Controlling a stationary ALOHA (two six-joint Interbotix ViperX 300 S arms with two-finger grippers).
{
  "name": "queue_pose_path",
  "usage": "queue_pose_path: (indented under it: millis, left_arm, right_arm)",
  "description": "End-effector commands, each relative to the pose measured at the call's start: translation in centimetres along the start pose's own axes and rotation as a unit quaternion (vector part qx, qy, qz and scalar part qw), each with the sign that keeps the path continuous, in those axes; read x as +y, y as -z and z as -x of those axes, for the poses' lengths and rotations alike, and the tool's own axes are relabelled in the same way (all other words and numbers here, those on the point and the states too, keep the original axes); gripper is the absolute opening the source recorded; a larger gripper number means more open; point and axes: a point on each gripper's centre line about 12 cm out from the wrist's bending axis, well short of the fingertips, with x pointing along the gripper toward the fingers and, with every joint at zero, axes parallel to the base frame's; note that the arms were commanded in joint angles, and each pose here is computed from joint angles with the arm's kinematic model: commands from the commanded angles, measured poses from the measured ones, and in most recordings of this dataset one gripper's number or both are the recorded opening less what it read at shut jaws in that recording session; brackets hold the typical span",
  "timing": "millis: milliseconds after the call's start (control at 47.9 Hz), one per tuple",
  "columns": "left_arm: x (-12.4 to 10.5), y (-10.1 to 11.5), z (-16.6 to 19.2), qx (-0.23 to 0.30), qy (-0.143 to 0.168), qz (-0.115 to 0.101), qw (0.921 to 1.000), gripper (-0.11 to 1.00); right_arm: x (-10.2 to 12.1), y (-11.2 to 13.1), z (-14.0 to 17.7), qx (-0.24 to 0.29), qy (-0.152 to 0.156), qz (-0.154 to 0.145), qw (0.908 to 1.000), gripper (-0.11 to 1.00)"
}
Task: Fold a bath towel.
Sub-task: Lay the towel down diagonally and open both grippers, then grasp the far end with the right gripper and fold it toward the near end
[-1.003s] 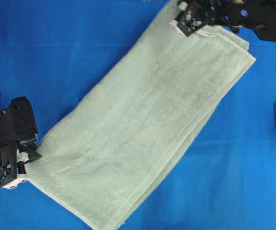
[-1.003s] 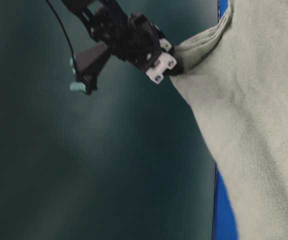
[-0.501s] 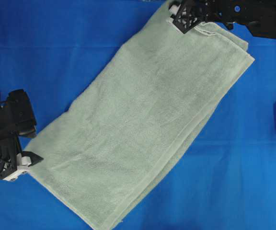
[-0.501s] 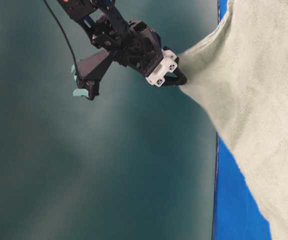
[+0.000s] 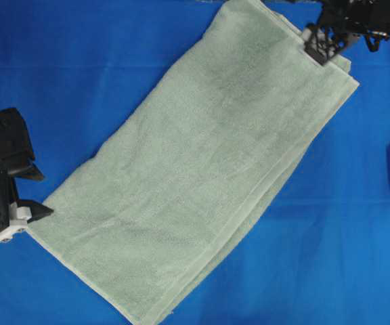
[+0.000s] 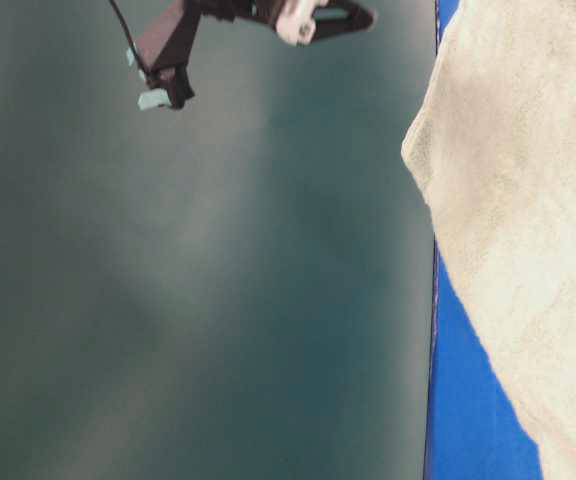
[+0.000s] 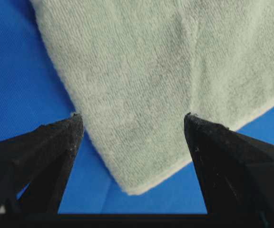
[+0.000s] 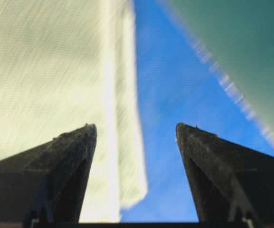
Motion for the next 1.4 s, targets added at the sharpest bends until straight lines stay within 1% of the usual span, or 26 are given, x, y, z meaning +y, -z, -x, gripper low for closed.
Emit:
queue_pose_path:
  millis: [0, 84, 209, 418, 480, 627, 689, 794, 877, 940, 982, 1024, 1170, 1212, 1379]
  left_arm:
    - [-0.1, -0.6, 0.2, -0.009, 0.002, -0.001, 1.0, 0.82]
    - [0.0, -0.7, 0.2, -0.009, 0.001, -0.005, 0.9999, 0.82]
    - [0.0, -0.7, 0.2, -0.008, 0.0, -0.005, 1.0, 0.82]
    - [0.0, -0.6, 0.1, -0.008, 0.0, -0.006, 0.9999, 0.82]
    - [0.0, -0.6, 0.1, -0.008, -0.001, -0.006, 1.0, 0.82]
    - [-0.1, -0.6, 0.0, -0.007, 0.001, -0.007, 1.0, 0.82]
    - [-0.1, -0.7, 0.0, -0.007, 0.0, -0.005, 1.0, 0.82]
    - [-0.1, -0.7, 0.0, -0.007, 0.0, -0.005, 1.0, 0.82]
    - [-0.2, -0.7, -0.1, -0.008, 0.001, -0.006, 0.9999, 0.82]
    - [-0.2, -0.8, -0.1, -0.009, 0.002, -0.006, 0.9999, 0.82]
    - [-0.2, -0.8, -0.1, -0.009, 0.004, -0.006, 0.9999, 0.82]
    - [-0.3, -0.8, -0.1, -0.01, 0.005, -0.007, 0.9999, 0.82]
    - [-0.3, -0.8, 0.0, -0.011, 0.006, -0.006, 0.9999, 0.82]
    - [-0.3, -0.8, 0.0, -0.011, 0.006, -0.007, 0.9999, 0.82]
    - [-0.4, -0.9, 0.0, -0.012, 0.007, -0.005, 0.9999, 0.82]
  right_arm:
    - [-0.1, 0.1, 0.8, 0.005, -0.023, -0.014, 0.9996, 0.65]
    - [-0.2, 0.2, 0.7, 0.01, -0.03, -0.016, 0.9994, 0.65]
    - [-0.1, -0.1, 0.0, -0.004, -0.037, -0.016, 0.9992, 0.65]
    - [-0.2, 1.4, -5.1, 0.032, -0.041, -0.021, 0.9984, 0.65]
    - [-0.3, 1.9, -6.9, 0.035, -0.046, -0.022, 0.9981, 0.65]
    - [-0.7, 2.9, -9.8, 0.032, -0.055, -0.025, 0.9977, 0.65]
    - [-1.0, 3.7, -10.8, 0.044, -0.055, -0.028, 0.9971, 0.65]
    - [-1.3, 4.6, -11.5, 0.062, -0.054, -0.034, 0.9961, 0.65]
    - [-1.2, 5.0, -11.6, 0.067, -0.055, -0.036, 0.9956, 0.65]
    - [-1.1, 5.1, -11.5, 0.068, -0.057, -0.043, 0.9951, 0.64]
    - [-1.1, 5.2, -11.5, 0.071, -0.059, -0.047, 0.9946, 0.62]
    - [-1.1, 5.3, -11.4, 0.075, -0.059, -0.051, 0.9941, 0.58]
    - [-0.8, 5.8, -11.1, 0.086, -0.061, -0.053, 0.993, 0.21]
    - [-0.7, 5.8, -11.0, 0.083, -0.062, -0.05, 0.9933, 0.14]
    - [-1.0, 5.1, -9.5, 0.06, -0.062, -0.062, 0.9944, 0.14]
